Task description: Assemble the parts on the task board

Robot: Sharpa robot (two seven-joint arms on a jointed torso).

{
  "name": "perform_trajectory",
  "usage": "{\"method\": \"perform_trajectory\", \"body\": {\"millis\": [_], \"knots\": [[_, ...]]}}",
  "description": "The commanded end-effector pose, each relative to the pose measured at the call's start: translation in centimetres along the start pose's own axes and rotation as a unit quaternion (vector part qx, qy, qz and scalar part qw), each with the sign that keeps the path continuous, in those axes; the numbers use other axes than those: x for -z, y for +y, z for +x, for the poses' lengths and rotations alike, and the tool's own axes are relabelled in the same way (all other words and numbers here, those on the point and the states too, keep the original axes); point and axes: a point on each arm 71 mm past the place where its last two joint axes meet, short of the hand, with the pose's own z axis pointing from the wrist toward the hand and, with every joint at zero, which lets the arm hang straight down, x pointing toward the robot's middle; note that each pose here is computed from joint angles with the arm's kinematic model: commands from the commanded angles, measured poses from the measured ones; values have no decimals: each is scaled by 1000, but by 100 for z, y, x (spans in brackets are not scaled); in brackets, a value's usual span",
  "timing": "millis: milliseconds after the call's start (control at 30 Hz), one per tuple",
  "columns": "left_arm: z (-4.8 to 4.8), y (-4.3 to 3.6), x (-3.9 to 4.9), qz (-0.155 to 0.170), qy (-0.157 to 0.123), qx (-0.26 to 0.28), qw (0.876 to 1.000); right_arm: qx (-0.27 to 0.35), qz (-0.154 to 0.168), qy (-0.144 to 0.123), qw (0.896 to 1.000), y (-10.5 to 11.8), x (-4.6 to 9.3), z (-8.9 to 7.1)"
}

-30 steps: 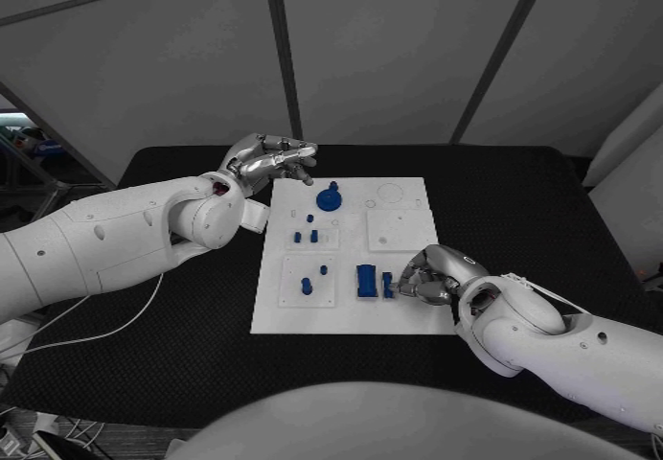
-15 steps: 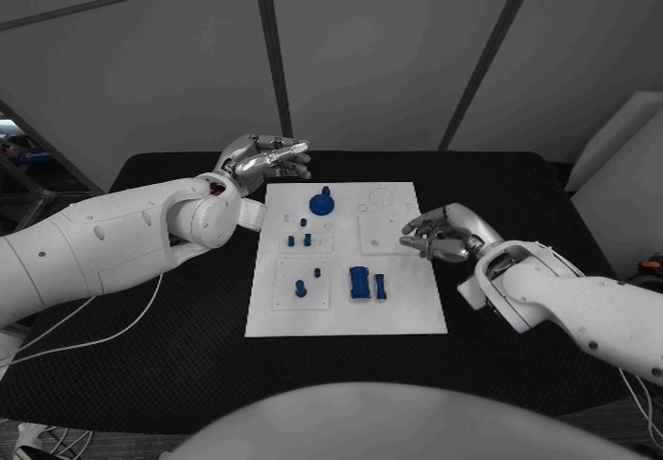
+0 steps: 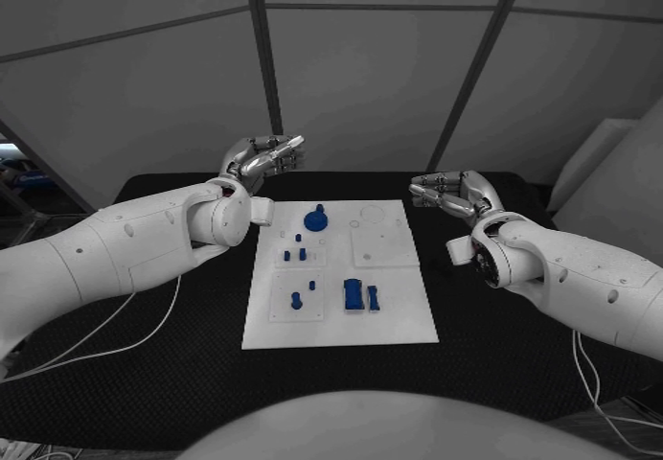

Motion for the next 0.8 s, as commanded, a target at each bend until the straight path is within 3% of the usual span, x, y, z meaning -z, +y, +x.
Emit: {"method": "perform_trajectory", "body": {"millis": [33,167,200,467,800], "knots": [[-17,7,-28,16,-43,16,999,-51,-24,5,998,32,-45,-8],[15,53,-45,16,-55,18,998,-53,-26,4,998,28,-70,-16],[60,70,-40,1,-21,11,1000,-25,-7,-5,1000,-11,-57,-23],[183,66,32,1,-28,-2,1000,-46,-16,-26,998,93,15,4],[602,22,359,6,-50,-46,998,-106,-18,-97,989,379,340,103]]}}
